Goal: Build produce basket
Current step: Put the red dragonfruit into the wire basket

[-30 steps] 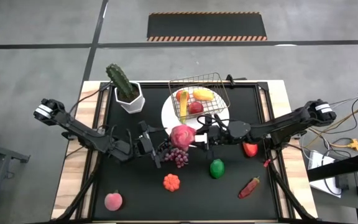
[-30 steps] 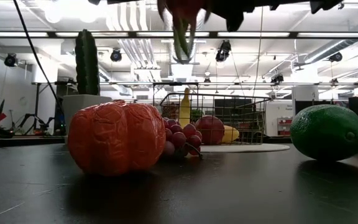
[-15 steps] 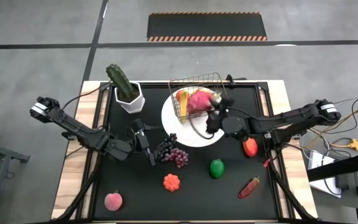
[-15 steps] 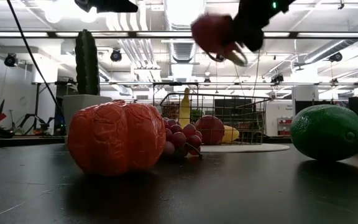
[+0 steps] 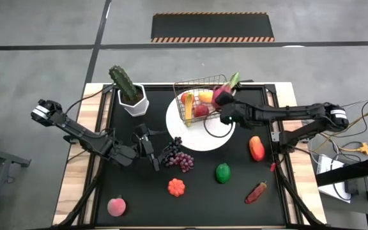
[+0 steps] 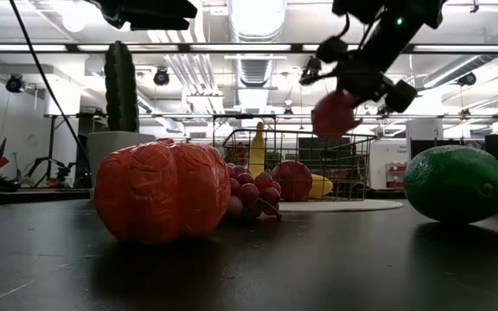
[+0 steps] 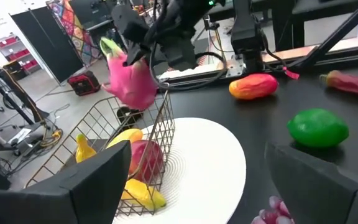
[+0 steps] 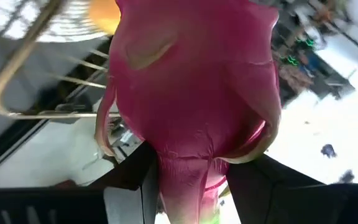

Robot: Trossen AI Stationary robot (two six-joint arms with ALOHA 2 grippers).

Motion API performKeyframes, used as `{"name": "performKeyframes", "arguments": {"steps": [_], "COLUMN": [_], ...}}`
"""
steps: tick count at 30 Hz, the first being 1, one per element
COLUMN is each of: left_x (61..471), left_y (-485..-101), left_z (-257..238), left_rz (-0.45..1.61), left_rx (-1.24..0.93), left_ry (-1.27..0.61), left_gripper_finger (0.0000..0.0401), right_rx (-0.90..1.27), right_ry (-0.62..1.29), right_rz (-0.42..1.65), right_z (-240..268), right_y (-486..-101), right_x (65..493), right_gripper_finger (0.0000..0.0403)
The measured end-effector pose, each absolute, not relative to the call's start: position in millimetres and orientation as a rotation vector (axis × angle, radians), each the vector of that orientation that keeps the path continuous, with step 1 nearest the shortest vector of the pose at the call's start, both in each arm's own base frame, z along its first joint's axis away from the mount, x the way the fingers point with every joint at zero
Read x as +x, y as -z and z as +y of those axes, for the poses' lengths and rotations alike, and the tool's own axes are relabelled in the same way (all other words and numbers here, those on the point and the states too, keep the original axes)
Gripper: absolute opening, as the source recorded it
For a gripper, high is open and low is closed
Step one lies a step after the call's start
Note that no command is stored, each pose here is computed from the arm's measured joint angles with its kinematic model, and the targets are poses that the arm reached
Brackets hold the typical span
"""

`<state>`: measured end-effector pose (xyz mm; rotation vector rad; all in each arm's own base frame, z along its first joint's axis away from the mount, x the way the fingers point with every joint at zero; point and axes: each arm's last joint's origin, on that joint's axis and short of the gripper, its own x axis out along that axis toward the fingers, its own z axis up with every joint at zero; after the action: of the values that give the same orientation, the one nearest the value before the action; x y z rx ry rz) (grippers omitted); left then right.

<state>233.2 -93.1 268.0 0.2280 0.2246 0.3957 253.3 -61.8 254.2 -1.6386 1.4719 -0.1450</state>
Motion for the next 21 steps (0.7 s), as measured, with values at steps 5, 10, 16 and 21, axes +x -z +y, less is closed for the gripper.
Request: {"name": "performKeyframes", "arguments": {"steps": [5, 10, 16, 21], "left_x": [233.1, 232.8, 232.5, 232.5], "left_y": [-267.8, -266.6, -266.9, -266.9], "left_z": [-93.0, -92.8, -92.6, -92.6], "left_rz": [0.229, 0.234, 0.233, 0.233], "left_rx": [0.251, 0.259, 0.26, 0.26], "left_ry": [-0.394, -0.393, -0.393, -0.393], "left_gripper_finger": [0.035, 0.035, 0.035, 0.035], "right_rx": [-1.596, -1.56, -1.547, -1.547], "right_ry": [0.178, 0.204, 0.211, 0.212], "right_rz": [1.519, 1.553, 1.566, 1.566], "right_z": [-76.7, -87.7, -91.7, -91.9], "right_y": [-254.0, -253.8, -253.5, -253.6], "right_x": [249.3, 245.8, 244.5, 244.4], "right_gripper_finger": [0.014, 0.0158, 0.0205, 0.0243]}}
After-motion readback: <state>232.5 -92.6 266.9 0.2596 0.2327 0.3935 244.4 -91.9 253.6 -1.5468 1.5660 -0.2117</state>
